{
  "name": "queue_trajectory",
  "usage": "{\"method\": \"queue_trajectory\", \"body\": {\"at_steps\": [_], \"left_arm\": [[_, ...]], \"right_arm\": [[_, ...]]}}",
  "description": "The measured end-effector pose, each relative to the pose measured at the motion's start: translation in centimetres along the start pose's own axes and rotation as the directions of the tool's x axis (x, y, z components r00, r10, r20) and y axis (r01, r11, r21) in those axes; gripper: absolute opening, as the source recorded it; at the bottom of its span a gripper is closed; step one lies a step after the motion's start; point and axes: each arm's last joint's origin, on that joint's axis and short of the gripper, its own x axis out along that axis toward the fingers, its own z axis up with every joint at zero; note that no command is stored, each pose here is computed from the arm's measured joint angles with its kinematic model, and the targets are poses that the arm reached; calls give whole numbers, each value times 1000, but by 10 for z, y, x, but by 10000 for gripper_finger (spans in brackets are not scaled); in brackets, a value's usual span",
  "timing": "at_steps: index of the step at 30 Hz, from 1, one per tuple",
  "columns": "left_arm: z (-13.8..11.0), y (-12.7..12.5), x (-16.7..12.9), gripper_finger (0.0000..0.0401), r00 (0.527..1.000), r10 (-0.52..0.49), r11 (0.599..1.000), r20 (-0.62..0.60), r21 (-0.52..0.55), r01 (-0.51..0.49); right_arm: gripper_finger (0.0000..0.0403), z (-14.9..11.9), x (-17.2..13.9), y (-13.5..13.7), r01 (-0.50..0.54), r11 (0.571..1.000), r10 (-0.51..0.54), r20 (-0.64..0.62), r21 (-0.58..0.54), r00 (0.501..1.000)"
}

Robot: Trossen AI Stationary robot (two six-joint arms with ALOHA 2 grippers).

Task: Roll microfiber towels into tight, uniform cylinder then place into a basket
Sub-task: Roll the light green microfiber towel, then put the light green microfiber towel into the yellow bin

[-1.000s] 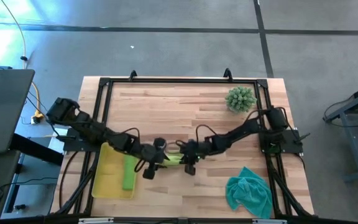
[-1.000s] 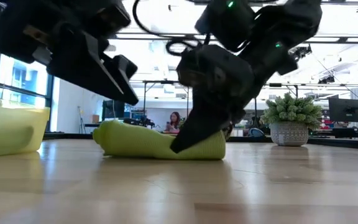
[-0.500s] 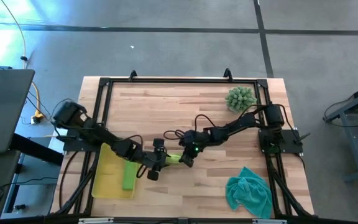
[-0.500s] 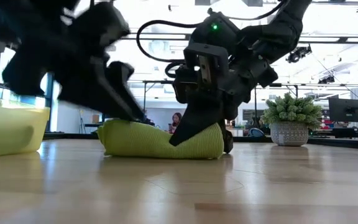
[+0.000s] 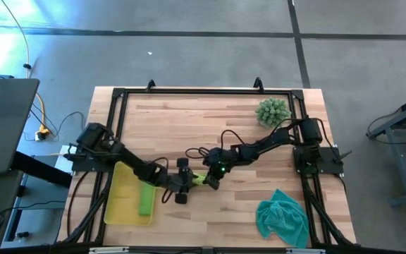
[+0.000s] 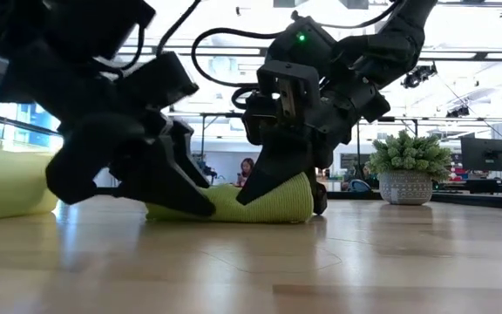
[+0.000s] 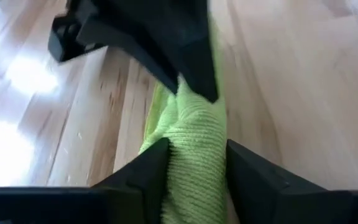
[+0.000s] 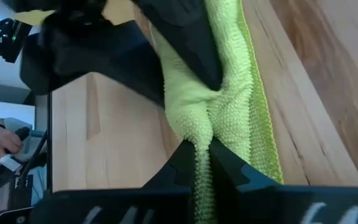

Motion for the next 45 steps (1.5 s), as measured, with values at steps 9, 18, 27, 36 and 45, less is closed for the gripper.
{"method": "queue_trajectory", "body": {"at_steps": [9, 18, 27, 36, 45], "left_arm": [[-4, 10, 4, 20, 994, -71, 982, -78, -183, 55], [0, 10, -1, 12, 994, -85, 960, -71, -273, 63], [28, 32, -40, 9, 999, 47, 930, -26, -363, -53], [41, 54, -112, 8, 946, 320, 810, -47, -504, -299], [9, 58, -161, 8, 888, 386, 688, -251, -563, -458]], "right_arm": [[104, 5, -14, 6, -33, 992, 30, -22, -124, 999], [139, 1, -65, 23, 9, 975, -41, -143, -220, 989], [139, -12, -117, 54, 169, 944, -200, -82, -284, 976], [139, -14, -154, 81, 184, 947, -171, 72, -263, 983], [139, -18, -158, 88, 210, 944, -186, 116, -253, 976]]}}
